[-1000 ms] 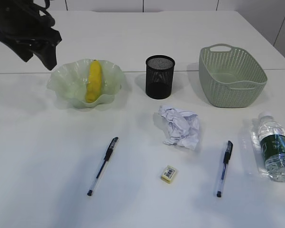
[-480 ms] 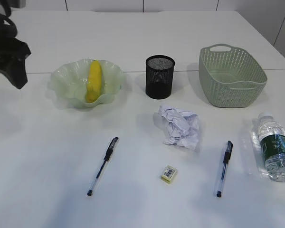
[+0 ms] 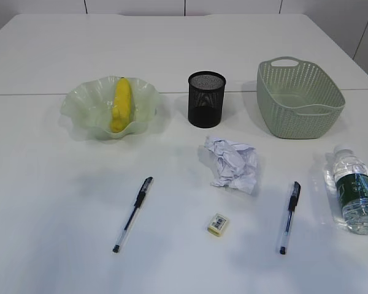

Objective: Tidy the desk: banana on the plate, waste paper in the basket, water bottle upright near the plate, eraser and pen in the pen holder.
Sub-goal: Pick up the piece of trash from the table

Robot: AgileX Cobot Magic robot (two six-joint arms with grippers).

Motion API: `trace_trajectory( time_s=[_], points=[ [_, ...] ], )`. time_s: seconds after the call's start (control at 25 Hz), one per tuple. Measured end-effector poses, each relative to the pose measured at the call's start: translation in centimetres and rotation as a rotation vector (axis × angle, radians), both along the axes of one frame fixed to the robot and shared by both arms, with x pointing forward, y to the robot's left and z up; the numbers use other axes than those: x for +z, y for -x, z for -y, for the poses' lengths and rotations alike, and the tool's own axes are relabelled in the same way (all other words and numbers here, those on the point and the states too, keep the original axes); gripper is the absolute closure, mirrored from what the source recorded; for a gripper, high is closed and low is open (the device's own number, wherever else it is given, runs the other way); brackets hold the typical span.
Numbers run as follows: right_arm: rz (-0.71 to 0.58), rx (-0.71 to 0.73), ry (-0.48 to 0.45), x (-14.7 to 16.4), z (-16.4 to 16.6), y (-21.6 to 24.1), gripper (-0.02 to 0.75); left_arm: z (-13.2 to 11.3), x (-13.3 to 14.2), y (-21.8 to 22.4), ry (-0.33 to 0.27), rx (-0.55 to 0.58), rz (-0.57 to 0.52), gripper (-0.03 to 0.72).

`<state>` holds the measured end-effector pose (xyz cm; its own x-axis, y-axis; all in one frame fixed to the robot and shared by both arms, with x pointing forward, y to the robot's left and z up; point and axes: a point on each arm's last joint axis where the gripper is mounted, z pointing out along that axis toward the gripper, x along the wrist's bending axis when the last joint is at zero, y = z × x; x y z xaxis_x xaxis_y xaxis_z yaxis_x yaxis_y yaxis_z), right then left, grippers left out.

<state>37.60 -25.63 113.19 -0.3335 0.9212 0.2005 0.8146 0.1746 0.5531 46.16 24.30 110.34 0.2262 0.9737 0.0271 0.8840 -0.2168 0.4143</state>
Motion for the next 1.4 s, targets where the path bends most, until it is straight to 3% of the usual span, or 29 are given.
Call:
trace_trajectory(
  time_s=[0.32, 0.6, 0.88, 1.2, 1.4],
  points=[
    [0.074, 0.069, -0.097, 0.6, -1.0, -0.4, 0.276, -1.6, -2.0, 5.7, 0.014, 0.022, 0.009, 0.223],
    [0.026, 0.116, -0.135, -0.6, -1.8, -3.1, 0.276, -2.2, -3.4, 7.8, 0.017, 0.02, 0.038, 0.23],
    [-0.013, 0.107, -0.099, -2.3, -1.8, -5.7, 0.276, -2.3, -4.1, 8.0, 0.012, 0.02, 0.041, 0.232],
    [0.099, 0.111, -0.062, -2.1, -1.6, -6.6, 0.299, -2.2, -3.9, 7.6, 0.027, 0.017, 0.092, 0.233],
    [0.168, 0.172, 0.03, -2.2, -2.6, -7.0, 0.3, -2.1, -3.7, 7.4, 0.034, 0.014, 0.123, 0.233]
  ],
)
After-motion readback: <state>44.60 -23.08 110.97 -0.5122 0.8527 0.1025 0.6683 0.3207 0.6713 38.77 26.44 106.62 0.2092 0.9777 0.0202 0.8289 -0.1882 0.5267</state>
